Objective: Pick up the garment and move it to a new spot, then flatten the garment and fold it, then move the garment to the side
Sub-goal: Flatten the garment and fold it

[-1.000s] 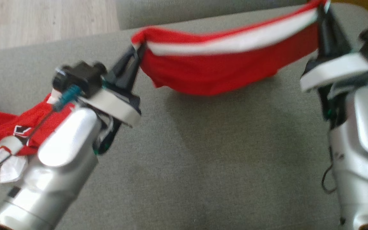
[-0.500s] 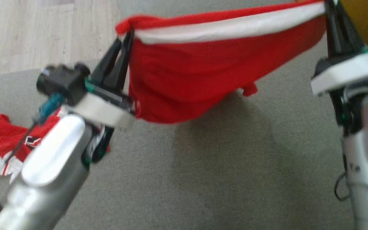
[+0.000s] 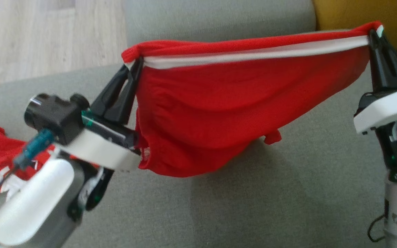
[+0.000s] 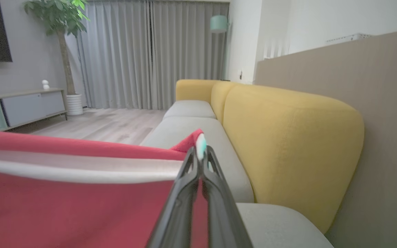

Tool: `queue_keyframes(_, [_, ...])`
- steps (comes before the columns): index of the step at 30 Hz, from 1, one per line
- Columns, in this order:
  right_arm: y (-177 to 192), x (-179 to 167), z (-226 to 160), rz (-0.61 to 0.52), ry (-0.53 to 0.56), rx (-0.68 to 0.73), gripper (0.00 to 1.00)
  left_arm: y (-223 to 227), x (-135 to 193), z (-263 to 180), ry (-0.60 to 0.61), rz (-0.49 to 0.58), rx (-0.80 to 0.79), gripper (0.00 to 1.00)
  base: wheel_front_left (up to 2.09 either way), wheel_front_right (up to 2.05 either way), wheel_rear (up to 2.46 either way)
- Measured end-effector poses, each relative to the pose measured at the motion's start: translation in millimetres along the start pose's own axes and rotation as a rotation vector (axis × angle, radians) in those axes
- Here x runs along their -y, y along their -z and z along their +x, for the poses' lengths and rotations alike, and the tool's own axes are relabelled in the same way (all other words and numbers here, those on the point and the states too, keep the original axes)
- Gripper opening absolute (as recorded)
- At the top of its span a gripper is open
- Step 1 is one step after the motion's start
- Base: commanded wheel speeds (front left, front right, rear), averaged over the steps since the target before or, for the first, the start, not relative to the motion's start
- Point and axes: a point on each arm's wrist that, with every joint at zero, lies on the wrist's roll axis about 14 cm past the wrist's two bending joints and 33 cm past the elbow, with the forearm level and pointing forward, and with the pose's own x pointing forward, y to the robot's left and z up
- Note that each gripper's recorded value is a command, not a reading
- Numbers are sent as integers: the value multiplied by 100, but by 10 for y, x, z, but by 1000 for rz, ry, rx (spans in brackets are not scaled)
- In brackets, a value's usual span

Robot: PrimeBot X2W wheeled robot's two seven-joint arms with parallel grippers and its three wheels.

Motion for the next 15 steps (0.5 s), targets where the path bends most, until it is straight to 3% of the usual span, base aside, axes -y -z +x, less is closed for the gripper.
queue_keyframes(5, [229,-18,240,4,-5,-98,0,267,-201,190,8,-24,-111,0,0,0,0])
queue_keyframes(8, [286,-71,763,2,-32,-134,0,459,-553,527,15,10,-167,0,0,0,0])
queue_keyframes(15, [-16,-51,1798,-9,-29,21,0,382,-1195,1331,-34,65,-61,0,0,0,0])
